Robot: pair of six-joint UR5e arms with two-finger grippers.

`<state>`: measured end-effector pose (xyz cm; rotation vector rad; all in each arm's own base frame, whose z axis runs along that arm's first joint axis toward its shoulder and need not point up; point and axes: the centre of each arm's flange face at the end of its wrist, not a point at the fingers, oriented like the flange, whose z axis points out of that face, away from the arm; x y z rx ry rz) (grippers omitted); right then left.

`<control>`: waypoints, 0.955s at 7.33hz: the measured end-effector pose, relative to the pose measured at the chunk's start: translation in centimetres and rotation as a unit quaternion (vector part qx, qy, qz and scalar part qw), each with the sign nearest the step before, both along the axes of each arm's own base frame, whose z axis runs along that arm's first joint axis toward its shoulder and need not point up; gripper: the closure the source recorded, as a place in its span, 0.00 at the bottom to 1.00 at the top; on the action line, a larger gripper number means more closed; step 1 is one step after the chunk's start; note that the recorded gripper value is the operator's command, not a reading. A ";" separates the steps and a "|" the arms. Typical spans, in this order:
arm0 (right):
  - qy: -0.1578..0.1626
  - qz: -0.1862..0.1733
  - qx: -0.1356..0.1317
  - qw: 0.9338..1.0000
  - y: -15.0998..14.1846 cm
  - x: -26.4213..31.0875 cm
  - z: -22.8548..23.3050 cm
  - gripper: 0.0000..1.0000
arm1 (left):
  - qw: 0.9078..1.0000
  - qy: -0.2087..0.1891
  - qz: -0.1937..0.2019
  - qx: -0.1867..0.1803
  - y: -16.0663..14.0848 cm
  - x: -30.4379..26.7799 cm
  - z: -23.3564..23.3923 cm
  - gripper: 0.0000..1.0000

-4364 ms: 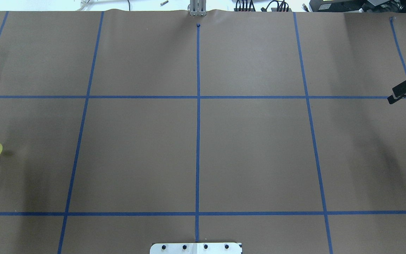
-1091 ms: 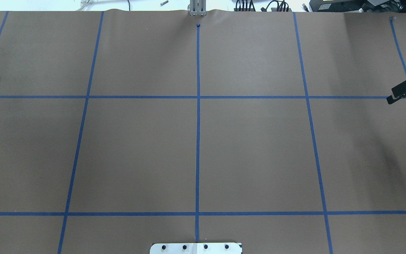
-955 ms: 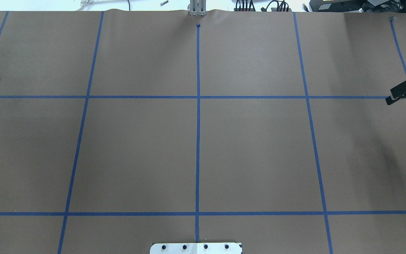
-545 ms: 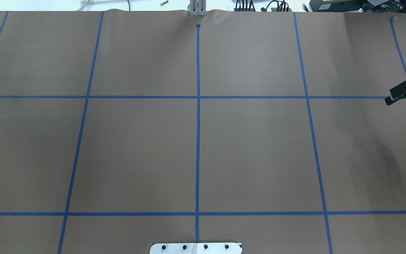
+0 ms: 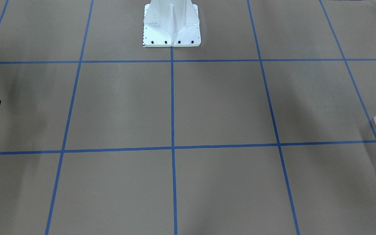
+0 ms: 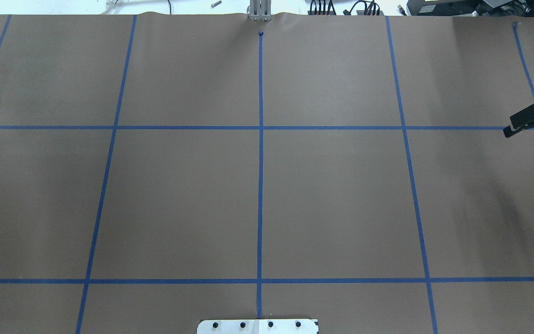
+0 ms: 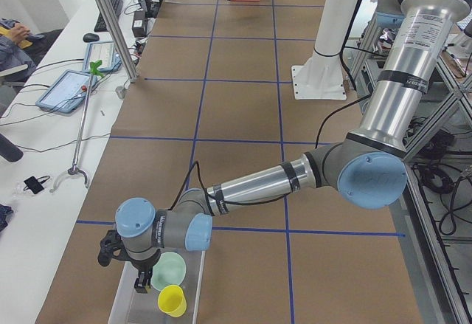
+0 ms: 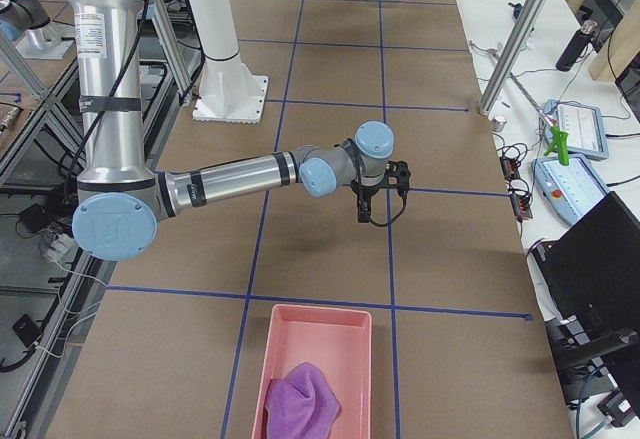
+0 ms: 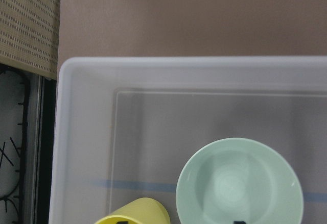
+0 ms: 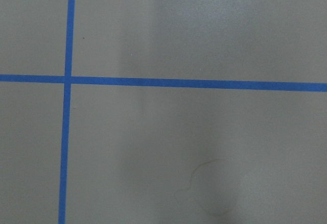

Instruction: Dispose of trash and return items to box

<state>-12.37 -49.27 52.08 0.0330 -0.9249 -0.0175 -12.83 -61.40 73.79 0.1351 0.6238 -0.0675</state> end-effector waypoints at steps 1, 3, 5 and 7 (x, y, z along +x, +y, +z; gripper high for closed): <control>-0.005 0.006 -0.001 1.000 0.3 -0.3 -0.1 0.00 | 1.000 0.000 -0.002 0.002 -0.7 -0.3 -3.9 0.16; -0.008 0.008 -0.001 1.000 0.9 -0.4 -0.3 0.00 | 1.000 0.022 0.001 -0.006 -0.9 0.2 -15.0 0.04; -0.008 0.008 0.001 1.000 1.3 -0.2 -0.1 0.00 | 0.999 0.045 0.022 0.002 0.8 5.4 -24.6 0.03; -0.006 0.013 0.015 1.000 2.6 0.7 1.3 0.00 | 0.998 0.059 0.028 0.013 4.0 12.4 -31.7 0.03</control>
